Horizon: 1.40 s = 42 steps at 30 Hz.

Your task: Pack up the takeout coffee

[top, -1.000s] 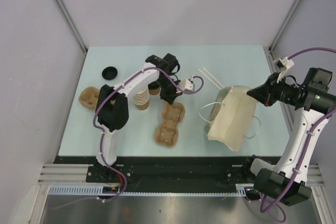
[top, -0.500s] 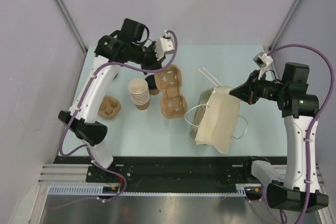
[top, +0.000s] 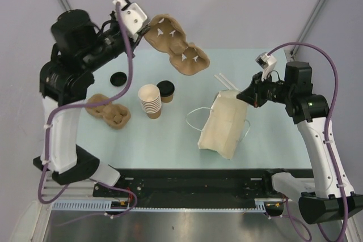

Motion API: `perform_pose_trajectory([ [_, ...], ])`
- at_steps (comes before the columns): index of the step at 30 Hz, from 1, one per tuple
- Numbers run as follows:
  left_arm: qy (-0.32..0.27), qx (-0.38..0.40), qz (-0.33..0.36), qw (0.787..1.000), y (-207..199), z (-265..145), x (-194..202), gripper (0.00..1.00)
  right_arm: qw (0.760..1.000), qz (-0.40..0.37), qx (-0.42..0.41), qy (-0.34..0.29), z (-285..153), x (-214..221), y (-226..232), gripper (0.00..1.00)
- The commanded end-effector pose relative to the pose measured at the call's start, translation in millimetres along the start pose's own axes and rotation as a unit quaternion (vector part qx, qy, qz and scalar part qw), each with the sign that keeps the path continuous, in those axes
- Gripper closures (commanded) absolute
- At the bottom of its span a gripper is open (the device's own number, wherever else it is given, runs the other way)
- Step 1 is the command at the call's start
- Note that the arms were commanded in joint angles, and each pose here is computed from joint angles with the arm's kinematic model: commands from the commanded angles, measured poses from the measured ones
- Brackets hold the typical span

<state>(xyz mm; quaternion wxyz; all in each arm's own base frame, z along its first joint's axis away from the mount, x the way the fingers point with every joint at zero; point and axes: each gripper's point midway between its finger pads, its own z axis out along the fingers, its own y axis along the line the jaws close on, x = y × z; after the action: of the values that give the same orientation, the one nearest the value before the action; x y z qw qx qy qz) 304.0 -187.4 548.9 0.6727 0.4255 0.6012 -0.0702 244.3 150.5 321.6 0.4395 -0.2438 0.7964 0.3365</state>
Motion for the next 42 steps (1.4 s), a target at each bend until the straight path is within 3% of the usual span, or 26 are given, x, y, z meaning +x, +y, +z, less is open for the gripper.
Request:
perform_pose_trajectory([
  [1,-0.102,-0.039,0.011,0.994,-1.0,-30.0,-63.6,1.0,0.999,0.002,0.022,-0.023,8.3,-15.6,-11.8,1.0],
  [7,-0.124,-0.027,0.083,0.988,-52.9,-29.0,-84.7,1.0,0.999,0.007,0.019,-0.026,13.0,-19.0,-14.6,1.0],
  [14,-0.12,0.009,0.169,0.978,-123.6,-5.8,-74.1,1.0,1.0,0.01,0.013,-0.026,14.7,-19.5,-13.6,1.0],
  [20,-0.11,0.038,0.199,0.973,-160.6,6.5,-70.1,1.0,1.0,0.011,0.009,-0.027,14.5,-19.9,-10.6,1.0],
  [35,-0.089,0.043,0.34,0.935,-211.8,22.4,-30.5,1.0,0.999,-0.009,-0.031,-0.032,14.5,-22.4,6.3,1.0],
  [42,-0.071,0.074,0.361,0.927,-235.1,25.8,-8.7,1.0,0.999,-0.003,-0.034,-0.031,18.8,-23.5,6.3,1.0],
])
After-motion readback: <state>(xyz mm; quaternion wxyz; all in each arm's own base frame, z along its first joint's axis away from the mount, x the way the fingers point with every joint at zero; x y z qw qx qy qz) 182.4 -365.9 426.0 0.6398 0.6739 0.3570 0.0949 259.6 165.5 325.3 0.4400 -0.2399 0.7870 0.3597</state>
